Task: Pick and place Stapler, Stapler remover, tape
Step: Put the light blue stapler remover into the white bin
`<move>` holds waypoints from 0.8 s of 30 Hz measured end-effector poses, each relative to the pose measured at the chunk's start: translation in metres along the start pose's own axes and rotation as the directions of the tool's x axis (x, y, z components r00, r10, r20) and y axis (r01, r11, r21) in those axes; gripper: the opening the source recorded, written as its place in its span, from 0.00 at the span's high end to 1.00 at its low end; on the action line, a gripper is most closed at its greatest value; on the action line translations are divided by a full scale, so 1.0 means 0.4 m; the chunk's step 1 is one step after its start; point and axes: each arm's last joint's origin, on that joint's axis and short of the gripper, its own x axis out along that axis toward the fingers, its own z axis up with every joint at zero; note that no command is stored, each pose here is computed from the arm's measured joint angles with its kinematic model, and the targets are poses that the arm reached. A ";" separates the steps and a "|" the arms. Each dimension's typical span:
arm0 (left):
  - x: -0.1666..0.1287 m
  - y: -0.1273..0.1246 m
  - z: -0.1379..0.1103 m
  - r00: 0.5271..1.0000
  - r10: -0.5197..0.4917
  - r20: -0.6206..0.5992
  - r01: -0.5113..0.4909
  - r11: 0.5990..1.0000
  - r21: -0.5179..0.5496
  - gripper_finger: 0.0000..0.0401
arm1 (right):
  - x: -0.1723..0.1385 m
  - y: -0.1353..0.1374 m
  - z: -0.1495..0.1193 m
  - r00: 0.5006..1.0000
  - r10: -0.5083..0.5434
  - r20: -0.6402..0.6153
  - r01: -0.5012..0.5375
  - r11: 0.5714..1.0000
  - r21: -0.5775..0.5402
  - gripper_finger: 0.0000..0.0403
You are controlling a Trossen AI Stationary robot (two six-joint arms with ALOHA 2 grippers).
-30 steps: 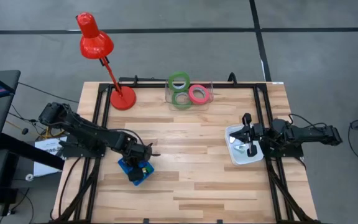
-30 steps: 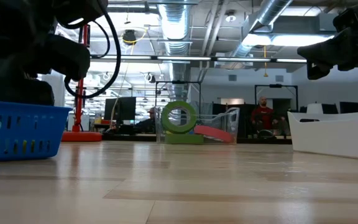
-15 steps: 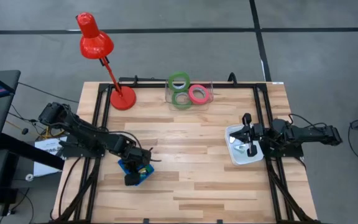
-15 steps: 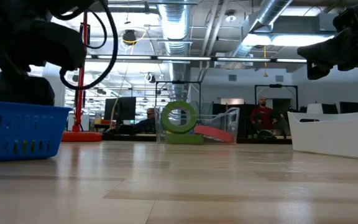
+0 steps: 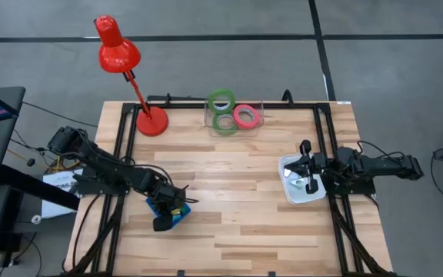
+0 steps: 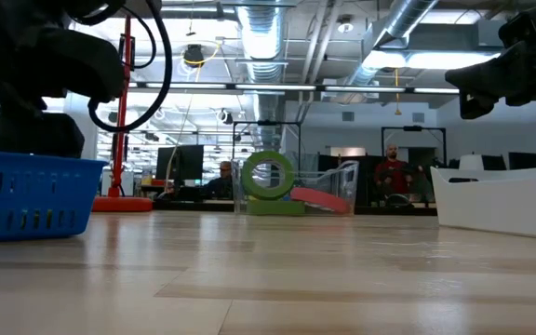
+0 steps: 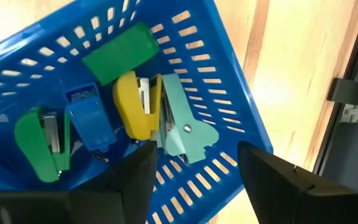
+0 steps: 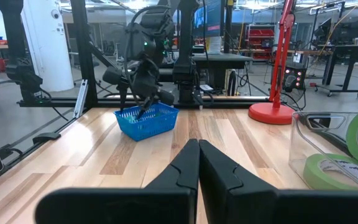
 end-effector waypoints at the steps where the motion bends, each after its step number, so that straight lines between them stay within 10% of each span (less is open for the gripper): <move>1: 0.000 0.000 0.000 1.000 0.000 0.000 0.000 1.000 0.009 0.48 | 0.000 0.000 0.000 1.000 0.000 0.000 0.000 1.000 0.000 1.00; 24: -0.007 0.016 0.013 1.000 -0.028 -0.005 0.028 0.999 -0.016 0.77 | 0.000 0.000 0.000 1.000 0.000 0.000 0.000 1.000 0.000 1.00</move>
